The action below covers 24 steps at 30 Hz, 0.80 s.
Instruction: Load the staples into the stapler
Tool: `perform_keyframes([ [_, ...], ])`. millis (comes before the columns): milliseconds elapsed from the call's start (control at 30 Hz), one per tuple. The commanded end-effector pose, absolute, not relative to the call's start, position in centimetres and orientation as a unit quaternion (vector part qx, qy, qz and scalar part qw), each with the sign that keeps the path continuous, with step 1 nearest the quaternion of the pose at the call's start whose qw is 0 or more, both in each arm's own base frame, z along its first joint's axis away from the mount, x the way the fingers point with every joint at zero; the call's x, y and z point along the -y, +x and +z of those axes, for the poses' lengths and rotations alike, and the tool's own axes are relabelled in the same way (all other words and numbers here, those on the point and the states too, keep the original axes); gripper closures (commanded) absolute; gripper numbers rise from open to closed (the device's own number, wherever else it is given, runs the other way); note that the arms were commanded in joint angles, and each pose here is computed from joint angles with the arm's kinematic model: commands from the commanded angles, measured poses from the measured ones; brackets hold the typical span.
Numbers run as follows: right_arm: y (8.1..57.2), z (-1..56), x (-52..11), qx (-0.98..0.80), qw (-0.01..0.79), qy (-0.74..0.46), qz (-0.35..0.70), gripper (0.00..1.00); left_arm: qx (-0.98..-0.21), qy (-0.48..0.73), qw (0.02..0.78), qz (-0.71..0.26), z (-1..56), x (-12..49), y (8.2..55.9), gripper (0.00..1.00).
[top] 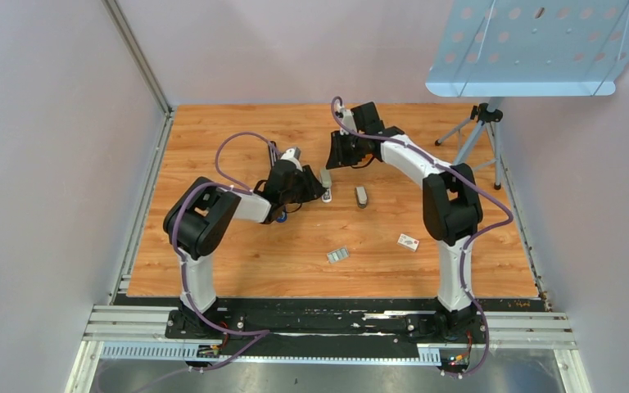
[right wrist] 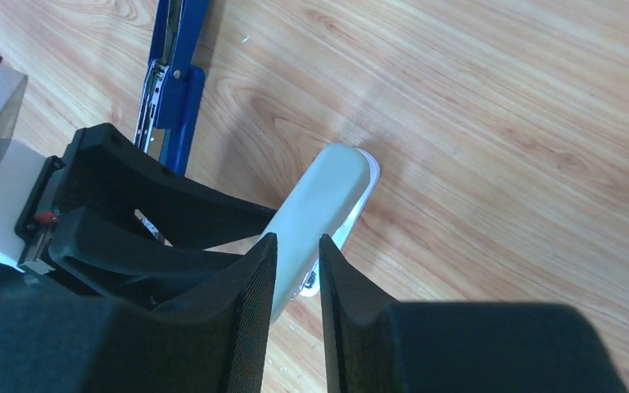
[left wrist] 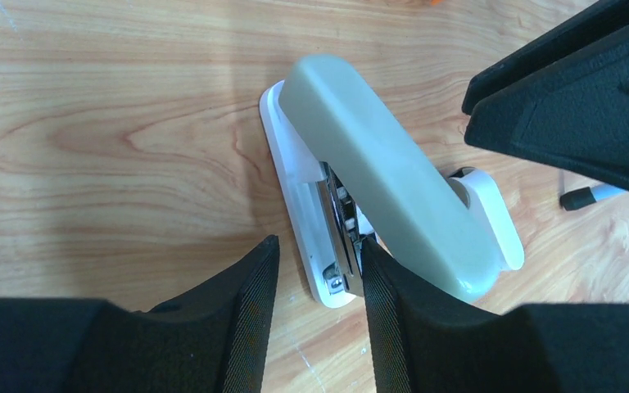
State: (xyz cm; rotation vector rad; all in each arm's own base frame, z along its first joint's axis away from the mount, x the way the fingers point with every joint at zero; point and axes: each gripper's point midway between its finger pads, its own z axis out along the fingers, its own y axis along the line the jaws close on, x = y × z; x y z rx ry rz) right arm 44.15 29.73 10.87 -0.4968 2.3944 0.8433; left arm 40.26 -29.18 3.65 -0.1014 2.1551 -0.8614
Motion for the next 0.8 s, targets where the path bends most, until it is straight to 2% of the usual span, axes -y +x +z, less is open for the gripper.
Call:
perform_keyframes([
  [0,43.5,13.0,-29.0,-0.895,0.287,-0.170,0.295,0.70,-0.844,-0.038,0.411,-0.342,5.9,28.8,39.6,0.54],
  [433,41.0,11.3,-28.4,-0.916,0.250,-0.144,0.279,0.66,-0.836,-0.060,0.415,-0.354,8.5,27.0,36.8,0.50],
  [767,40.0,8.0,-29.7,-0.928,0.215,-0.141,0.270,0.65,-0.833,-0.031,0.423,-0.355,8.8,28.0,37.9,0.46],
])
